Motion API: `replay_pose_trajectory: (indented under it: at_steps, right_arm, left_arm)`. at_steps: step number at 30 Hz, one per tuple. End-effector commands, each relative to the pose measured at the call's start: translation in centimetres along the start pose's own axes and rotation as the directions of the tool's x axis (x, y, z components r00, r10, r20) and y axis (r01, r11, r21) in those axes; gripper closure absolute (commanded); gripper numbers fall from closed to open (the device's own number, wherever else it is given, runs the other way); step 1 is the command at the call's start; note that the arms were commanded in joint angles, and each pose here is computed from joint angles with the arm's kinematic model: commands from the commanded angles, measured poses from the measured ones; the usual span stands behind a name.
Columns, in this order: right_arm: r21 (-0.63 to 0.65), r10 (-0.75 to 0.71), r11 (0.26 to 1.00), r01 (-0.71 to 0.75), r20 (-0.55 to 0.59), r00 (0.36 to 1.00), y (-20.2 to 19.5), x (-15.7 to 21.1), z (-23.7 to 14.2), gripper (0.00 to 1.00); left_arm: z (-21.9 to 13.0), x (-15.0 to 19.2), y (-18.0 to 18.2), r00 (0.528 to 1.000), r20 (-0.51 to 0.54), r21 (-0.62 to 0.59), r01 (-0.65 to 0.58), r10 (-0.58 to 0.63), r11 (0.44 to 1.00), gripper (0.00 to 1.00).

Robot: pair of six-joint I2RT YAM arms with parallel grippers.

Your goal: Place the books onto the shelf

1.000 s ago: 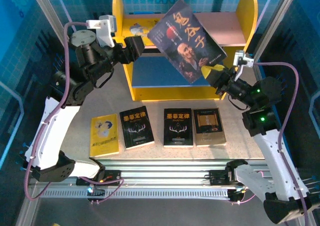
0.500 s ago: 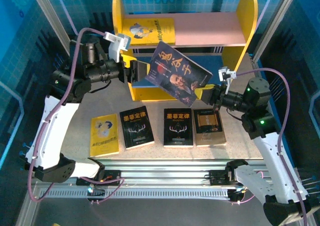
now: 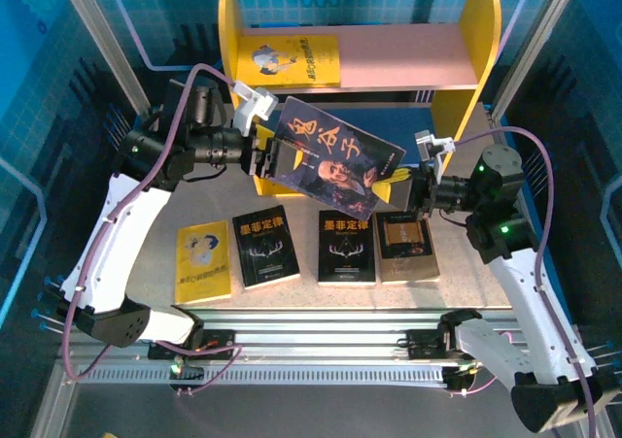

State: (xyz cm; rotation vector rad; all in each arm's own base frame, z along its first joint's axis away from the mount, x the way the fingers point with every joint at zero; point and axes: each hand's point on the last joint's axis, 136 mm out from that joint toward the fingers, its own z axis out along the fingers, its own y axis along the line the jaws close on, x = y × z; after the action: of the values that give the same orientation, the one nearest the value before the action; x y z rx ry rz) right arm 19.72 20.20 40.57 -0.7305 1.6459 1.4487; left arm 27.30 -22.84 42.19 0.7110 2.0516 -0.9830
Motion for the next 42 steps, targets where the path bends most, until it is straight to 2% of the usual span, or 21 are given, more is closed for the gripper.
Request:
replay_pose_trajectory:
  at_steps: [1,7,11,16,20,24,27,30,32,37,42]
  right_arm:
    - [-0.052,-0.076,0.996,0.076,0.009,0.997,1.3,-1.2,-0.2,1.0]
    - [0.019,-0.031,0.999,0.031,-0.01,0.999,-0.7,-0.9,0.0,1.0]
    - [0.046,-0.009,0.999,0.009,-0.008,1.0,-1.6,-0.8,0.0,1.0]
    - [0.116,0.017,0.993,-0.019,0.018,1.0,-2.9,-1.1,-0.3,1.0]
    - [0.151,0.052,0.987,-0.059,0.049,0.997,-3.8,-1.4,-0.4,1.0]
    - [0.206,0.055,0.976,-0.071,0.083,0.995,-4.1,-1.7,-0.9,0.89]
    - [0.252,0.063,0.964,-0.089,0.108,0.992,-4.3,-1.9,-1.4,0.67]
    - [0.281,0.084,0.953,-0.115,0.121,0.989,-4.6,-2.0,-1.6,0.51]
    - [0.288,0.095,0.949,-0.128,0.125,0.988,-4.8,-2.1,-1.6,0.44]
    - [0.287,0.131,0.944,-0.164,0.129,0.983,-5.4,-2.0,-1.3,0.37]
    - [0.288,0.149,0.941,-0.178,0.119,0.982,-5.8,-1.8,-0.7,0.34]
  left_arm:
    - [-0.8,0.6,-1.9,0.999,0.004,0.089,-0.046,0.046,0.995,0.24]
    - [-1.1,0.9,-2.4,0.998,0.011,0.115,-0.062,0.061,0.991,0.34]
    - [-1.1,1.0,-2.7,0.998,0.013,0.126,-0.066,0.065,0.99,0.55]
    - [-1.1,1.1,-2.7,0.998,0.017,0.132,-0.065,0.063,0.989,0.77]
    - [-1.3,0.6,-3.0,0.996,0.064,0.143,-0.069,0.061,0.987,1.0]
    - [-1.5,0.2,-3.5,0.99,0.134,0.172,-0.071,0.048,0.982,1.0]
    - [-2.3,-0.6,-3.9,0.98,0.196,0.185,-0.084,0.047,0.979,1.0]
    - [-2.9,-1.6,-4.1,0.971,0.234,0.203,-0.092,0.043,0.975,1.0]
    - [-3.1,-2.1,-4.2,0.969,0.245,0.214,-0.093,0.039,0.972,1.0]
    - [-3.2,-3.3,-4.1,0.964,0.266,0.223,-0.091,0.03,0.971,1.0]
    - [-3.5,-4.1,-4.3,0.955,0.296,0.231,-0.108,0.035,0.967,1.0]
